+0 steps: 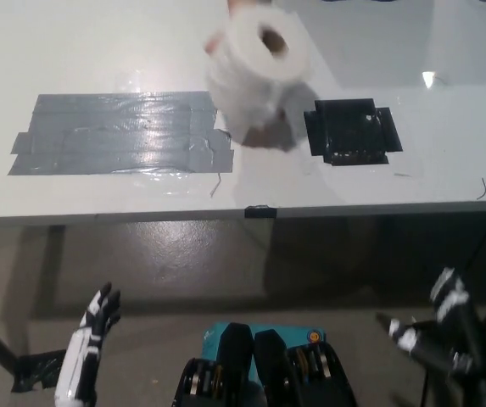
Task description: A person hands over a roll of toilet paper to the robot , and the robot inserts its right thumb into the hole in the centre to grab the roll, and then places it on the balck area on the desk.
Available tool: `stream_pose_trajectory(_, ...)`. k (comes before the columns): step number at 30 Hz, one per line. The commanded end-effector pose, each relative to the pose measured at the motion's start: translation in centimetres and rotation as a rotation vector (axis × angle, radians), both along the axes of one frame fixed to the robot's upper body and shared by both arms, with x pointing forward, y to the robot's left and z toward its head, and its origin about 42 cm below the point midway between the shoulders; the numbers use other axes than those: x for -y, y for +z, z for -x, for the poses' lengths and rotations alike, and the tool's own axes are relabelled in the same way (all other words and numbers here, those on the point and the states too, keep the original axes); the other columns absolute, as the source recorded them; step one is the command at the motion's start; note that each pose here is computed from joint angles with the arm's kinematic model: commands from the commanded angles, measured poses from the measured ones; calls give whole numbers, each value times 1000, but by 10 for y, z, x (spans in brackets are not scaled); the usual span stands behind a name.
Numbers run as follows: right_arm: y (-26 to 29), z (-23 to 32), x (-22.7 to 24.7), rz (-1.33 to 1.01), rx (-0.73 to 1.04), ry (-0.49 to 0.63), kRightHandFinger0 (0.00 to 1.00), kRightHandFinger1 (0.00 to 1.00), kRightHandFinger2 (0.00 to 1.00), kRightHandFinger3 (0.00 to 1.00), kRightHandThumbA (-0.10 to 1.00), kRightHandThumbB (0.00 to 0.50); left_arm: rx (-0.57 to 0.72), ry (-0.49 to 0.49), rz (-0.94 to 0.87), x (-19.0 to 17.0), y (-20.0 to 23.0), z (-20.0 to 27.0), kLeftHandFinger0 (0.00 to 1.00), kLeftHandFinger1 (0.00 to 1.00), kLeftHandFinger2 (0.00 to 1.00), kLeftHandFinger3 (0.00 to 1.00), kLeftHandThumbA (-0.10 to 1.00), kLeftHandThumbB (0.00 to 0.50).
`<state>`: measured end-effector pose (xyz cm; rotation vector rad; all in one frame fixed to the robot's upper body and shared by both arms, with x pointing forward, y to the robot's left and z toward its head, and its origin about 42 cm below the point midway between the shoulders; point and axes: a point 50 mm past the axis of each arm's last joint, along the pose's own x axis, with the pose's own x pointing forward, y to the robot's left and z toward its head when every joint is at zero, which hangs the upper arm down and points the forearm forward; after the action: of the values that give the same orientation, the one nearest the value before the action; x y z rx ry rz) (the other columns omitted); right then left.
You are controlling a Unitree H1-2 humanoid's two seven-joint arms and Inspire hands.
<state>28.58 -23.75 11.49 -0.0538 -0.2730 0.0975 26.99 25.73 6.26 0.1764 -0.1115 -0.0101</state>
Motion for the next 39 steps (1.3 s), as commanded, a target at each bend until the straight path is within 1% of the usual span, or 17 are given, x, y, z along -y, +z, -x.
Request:
stream_pose_trajectory(1, 68, -22, 3, -20, 175, 9, 1000, 1000, 1000, 1000, 851, 238, 57, 3, -11, -1, 20, -15, 1000, 1000, 1000, 1000, 1000, 204)
stream_pose_trajectory(2, 85, -30, 3, 0, 222, 25, 1000, 1000, 1000, 1000, 860, 213, 71, 4, -9, -1, 19, -18, 1000, 1000, 1000, 1000, 1000, 177)
stream_pose_trajectory(4, 115, -42, 4, 52, 278, 44, 1000, 1000, 1000, 1000, 907, 224, 61, -4, 10, 2, 19, -21, 1000, 1000, 1000, 1000, 1000, 191)
stream_pose_trajectory(9, 183, -71, 5, 124, 354, 127, 1000, 1000, 1000, 1000, 986, 243, 55, -3, 1, 6, 20, -25, 1000, 1000, 1000, 1000, 1000, 167)
stream_pose_trajectory(14, 249, -103, 11, 157, 318, 181, 1000, 1000, 1000, 1000, 996, 324, 47, 1, -12, 2, 16, -27, 1000, 1000, 1000, 1000, 1000, 146)
stream_pose_trajectory(15, 268, -115, 13, 183, 310, 192, 1000, 1000, 1000, 1000, 994, 323, 42, 1, -14, 2, 14, -27, 1000, 1000, 1000, 1000, 1000, 151)
stream_pose_trajectory(17, 292, -134, 15, 244, 285, 222, 1000, 1000, 1000, 1000, 987, 270, 36, -3, -25, 2, 13, -25, 1000, 1000, 1000, 1000, 1000, 153)
stream_pose_trajectory(20, 323, -163, 13, 299, 214, 249, 1000, 1000, 1000, 1000, 895, 299, 40, -5, -39, 3, 11, -24, 1000, 1000, 1000, 1000, 1000, 167)
stream_pose_trajectory(22, 348, -192, 5, 428, 148, 282, 1000, 1000, 1000, 1000, 973, 299, 36, -14, -38, 5, 11, -24, 1000, 1000, 1000, 1000, 1000, 170)
stream_pose_trajectory(24, 359, -203, -2, 444, 129, 298, 1000, 1000, 1000, 1000, 928, 274, 36, -14, -34, 5, 10, -24, 1000, 1000, 1000, 1000, 1000, 180)
stream_pose_trajectory(26, 368, -215, -11, 473, 90, 307, 1000, 1000, 1000, 1000, 933, 288, 37, -16, -34, 6, 9, -23, 1000, 1000, 1000, 1000, 1000, 186)
stream_pose_trajectory(28, 385, -235, -25, 566, 29, 284, 1000, 1000, 1000, 1000, 978, 332, 32, -21, -46, 6, 8, -22, 1000, 1000, 1000, 1000, 1000, 190)
stream_pose_trajectory(30, 390, -245, -32, 578, 1, 278, 1000, 1000, 1000, 1000, 964, 332, 32, -26, -47, 7, 8, -22, 1000, 1000, 1000, 1000, 1000, 190)
stream_pose_trajectory(31, 392, -251, -37, 583, -7, 277, 1000, 1000, 1000, 1000, 948, 317, 29, -28, -48, 7, 8, -21, 1000, 1000, 1000, 1000, 1000, 188)
stream_pose_trajectory(32, 395, -259, -43, 615, -24, 259, 1000, 1000, 1000, 1000, 955, 329, 27, -32, -51, 7, 8, -21, 1000, 1000, 1000, 1000, 1000, 185)
stream_pose_trajectory(35, 398, -276, -58, 659, -55, 234, 1000, 1000, 1000, 1000, 930, 321, 26, -37, -62, 9, 8, -22, 1000, 1000, 1000, 1000, 1000, 220)
stream_pose_trajectory(39, 394, -292, -77, 739, -84, 219, 1000, 1000, 1000, 1000, 952, 296, 28, -39, -79, 12, 7, -20, 1000, 1000, 1000, 1000, 1000, 229)
